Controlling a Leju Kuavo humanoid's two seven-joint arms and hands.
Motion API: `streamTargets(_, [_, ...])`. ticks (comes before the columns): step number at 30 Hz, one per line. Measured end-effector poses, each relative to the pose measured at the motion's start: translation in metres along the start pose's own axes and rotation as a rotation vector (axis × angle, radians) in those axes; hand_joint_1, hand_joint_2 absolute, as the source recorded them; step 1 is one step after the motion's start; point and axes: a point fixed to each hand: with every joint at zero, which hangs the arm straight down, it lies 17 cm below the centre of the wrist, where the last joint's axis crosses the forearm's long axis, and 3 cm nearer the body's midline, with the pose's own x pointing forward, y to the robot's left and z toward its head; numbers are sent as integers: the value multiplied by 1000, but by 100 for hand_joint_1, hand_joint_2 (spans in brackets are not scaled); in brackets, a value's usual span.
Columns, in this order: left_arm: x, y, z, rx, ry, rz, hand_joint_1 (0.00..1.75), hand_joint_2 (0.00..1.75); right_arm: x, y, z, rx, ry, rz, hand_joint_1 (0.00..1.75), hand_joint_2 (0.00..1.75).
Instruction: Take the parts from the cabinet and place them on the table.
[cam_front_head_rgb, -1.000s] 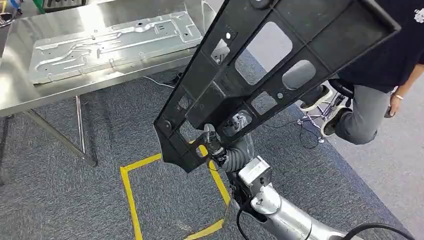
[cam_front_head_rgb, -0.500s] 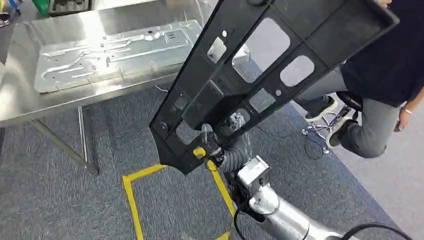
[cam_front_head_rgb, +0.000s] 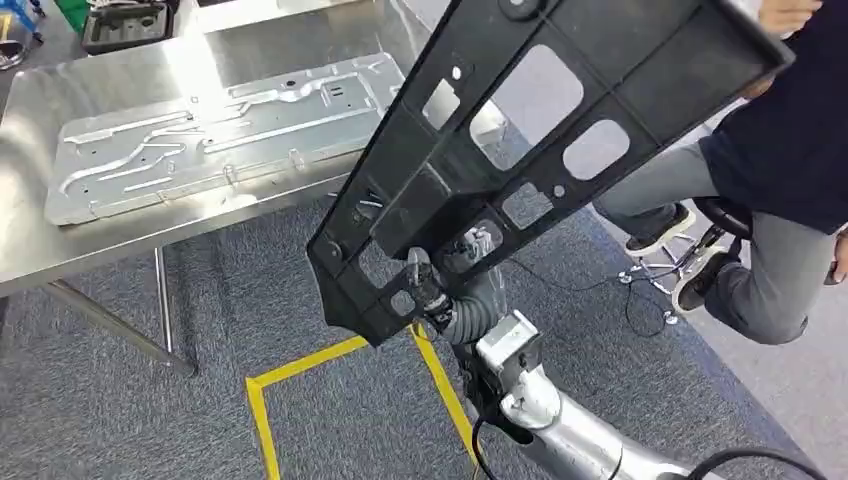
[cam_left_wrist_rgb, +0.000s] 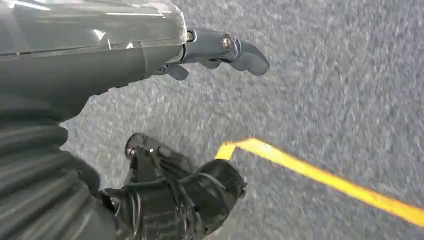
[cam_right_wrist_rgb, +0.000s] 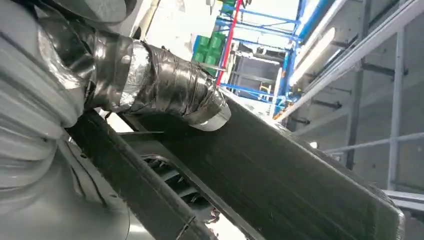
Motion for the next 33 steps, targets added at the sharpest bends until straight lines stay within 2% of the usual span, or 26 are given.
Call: streamTargets(33, [-3,3,-1,-1,11,-2,0,175,-5,-1,-1,-4,12,-5,175,175])
